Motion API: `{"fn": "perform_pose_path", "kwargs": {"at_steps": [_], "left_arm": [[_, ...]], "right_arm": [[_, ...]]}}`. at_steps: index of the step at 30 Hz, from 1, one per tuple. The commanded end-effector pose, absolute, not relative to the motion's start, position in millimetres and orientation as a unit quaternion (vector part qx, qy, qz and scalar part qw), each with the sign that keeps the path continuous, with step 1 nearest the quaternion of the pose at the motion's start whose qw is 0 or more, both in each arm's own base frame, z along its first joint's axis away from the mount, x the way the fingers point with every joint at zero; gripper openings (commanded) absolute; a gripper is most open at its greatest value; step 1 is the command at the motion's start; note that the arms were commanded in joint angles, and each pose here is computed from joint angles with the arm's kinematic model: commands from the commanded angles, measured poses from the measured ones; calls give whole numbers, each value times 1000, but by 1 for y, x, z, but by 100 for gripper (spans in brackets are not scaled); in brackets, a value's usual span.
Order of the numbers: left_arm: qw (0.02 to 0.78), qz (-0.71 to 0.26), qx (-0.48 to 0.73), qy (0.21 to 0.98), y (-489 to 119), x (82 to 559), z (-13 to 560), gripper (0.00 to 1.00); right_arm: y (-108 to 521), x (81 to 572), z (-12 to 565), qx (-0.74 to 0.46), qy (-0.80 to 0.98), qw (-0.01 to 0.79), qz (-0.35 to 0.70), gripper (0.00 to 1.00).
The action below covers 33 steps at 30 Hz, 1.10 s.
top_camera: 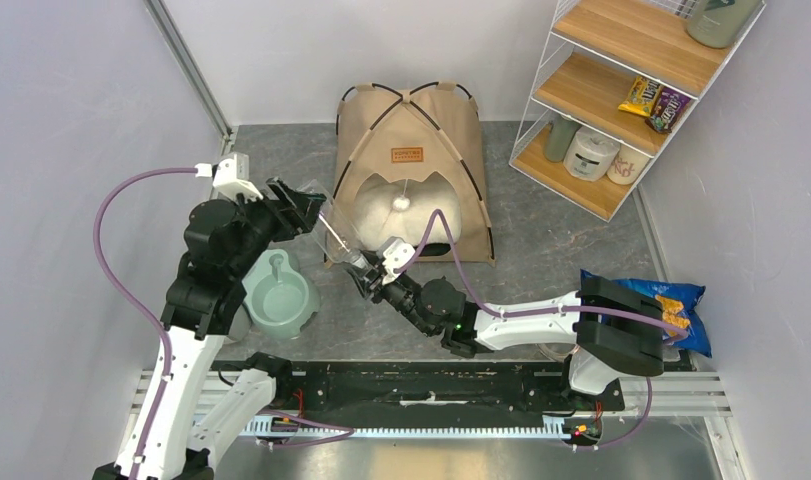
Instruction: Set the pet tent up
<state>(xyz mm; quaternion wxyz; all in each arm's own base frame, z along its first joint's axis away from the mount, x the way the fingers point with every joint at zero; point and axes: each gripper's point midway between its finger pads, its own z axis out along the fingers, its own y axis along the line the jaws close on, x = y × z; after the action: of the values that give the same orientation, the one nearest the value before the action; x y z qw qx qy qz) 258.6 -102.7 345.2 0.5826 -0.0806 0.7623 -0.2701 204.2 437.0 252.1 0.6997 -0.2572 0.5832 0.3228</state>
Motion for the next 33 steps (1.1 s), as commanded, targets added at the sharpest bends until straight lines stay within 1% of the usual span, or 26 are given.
{"fn": "perform_pose_path", "kwargs": {"at_steps": [1, 2, 3, 5, 6, 12, 16, 21, 27, 33], "left_arm": [[605, -271, -70, 746, -103, 260, 357, 45], [612, -262, -64, 744, -100, 262, 356, 45], [618, -249, -66, 743, -96, 265, 354, 44], [637, -221, -68, 736, -87, 271, 353, 43], [647, -209, -69, 730, -82, 273, 353, 43], [689, -131, -60, 710, -60, 288, 342, 40], [695, -62, -30, 716, -46, 297, 322, 40], [703, -3, -34, 711, -28, 300, 311, 41], [730, 45, -67, 679, -5, 295, 309, 40], [730, 117, -98, 666, 22, 293, 291, 39]], "right_arm": [[444, 202, 276, -243, 567, 706, 349, 51], [444, 201, 274, -243, 571, 702, 349, 68], [444, 200, 274, -242, 573, 700, 352, 81], [442, 199, 270, -243, 576, 695, 355, 95], [440, 199, 269, -242, 580, 692, 354, 97], [416, 198, 257, -229, 624, 665, 340, 97], [396, 200, 249, -219, 652, 653, 317, 97], [368, 208, 249, -193, 675, 647, 296, 97], [332, 220, 254, -163, 692, 644, 283, 97], [305, 230, 257, -132, 707, 638, 274, 97]]}}
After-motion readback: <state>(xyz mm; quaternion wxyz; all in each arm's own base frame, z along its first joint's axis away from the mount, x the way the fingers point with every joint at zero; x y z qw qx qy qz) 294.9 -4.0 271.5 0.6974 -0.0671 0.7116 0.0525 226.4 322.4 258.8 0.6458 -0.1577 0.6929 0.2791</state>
